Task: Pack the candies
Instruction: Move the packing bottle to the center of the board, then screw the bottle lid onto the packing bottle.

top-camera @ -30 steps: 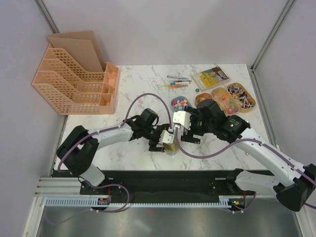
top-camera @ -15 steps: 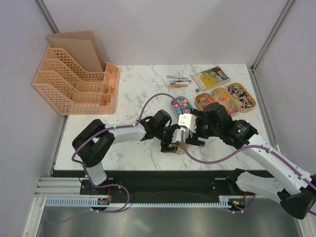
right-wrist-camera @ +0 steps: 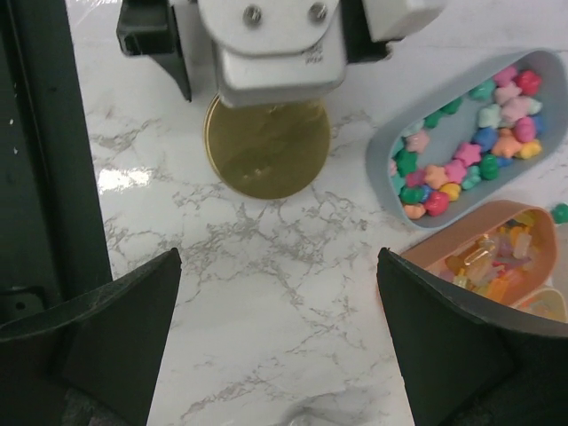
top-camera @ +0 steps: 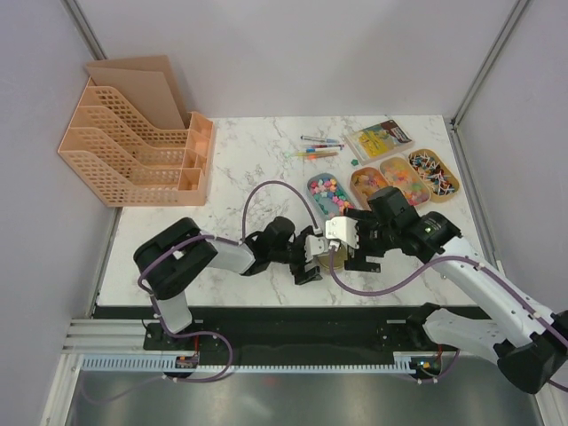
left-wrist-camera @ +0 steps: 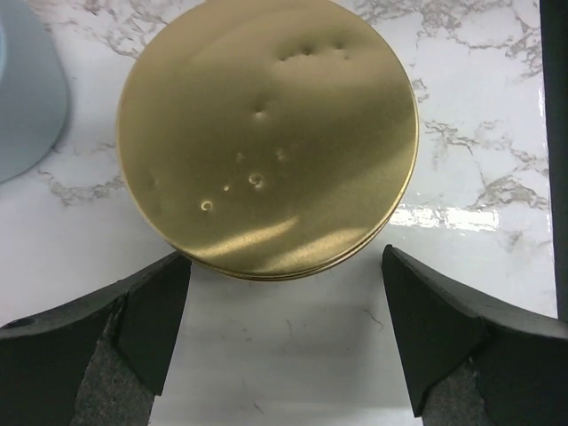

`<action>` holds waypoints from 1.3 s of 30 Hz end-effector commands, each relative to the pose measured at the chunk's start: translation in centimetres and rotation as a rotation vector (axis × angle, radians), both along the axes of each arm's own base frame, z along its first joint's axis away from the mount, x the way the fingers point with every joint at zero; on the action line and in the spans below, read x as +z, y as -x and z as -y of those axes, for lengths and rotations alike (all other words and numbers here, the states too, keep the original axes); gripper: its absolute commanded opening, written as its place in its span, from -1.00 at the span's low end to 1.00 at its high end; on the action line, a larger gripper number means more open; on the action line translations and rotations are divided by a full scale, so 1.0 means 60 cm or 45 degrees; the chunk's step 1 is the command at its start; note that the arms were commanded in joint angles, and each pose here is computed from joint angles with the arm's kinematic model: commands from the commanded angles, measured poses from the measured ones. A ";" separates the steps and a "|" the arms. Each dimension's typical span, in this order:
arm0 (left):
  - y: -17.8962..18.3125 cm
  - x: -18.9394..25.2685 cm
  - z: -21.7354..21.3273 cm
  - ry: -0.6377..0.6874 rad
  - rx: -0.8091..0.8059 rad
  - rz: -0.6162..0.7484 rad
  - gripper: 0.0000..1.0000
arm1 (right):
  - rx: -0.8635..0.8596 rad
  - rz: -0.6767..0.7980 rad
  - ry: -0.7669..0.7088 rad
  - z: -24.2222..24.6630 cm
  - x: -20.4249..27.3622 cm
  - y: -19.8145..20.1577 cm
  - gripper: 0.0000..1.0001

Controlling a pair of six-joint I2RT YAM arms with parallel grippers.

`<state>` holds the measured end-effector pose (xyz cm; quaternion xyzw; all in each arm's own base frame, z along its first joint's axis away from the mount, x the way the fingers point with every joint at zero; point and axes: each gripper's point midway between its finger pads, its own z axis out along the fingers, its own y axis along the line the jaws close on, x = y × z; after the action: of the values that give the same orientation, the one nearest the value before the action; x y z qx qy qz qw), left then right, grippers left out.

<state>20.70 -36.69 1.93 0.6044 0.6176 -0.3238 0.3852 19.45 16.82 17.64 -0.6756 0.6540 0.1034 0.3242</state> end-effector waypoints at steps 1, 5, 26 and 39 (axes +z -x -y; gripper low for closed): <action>-0.022 0.008 0.011 0.120 0.110 0.057 0.92 | 0.164 -0.108 0.061 0.005 -0.030 0.019 0.96; -0.003 -0.018 0.011 0.130 0.072 -0.004 0.94 | 0.192 -0.174 0.086 0.018 -0.051 -0.003 0.96; 0.010 -0.068 0.046 0.276 0.031 -0.019 0.55 | 0.418 -0.559 0.164 0.025 -0.130 0.000 0.96; 0.021 -0.089 0.034 0.203 -0.002 -0.038 -0.28 | 0.389 -0.539 0.123 -0.010 -0.127 -0.058 0.96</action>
<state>20.77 -40.78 1.81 0.5412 0.5470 -0.4116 0.4883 21.98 15.89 9.11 -0.7468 0.6118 0.2405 0.1007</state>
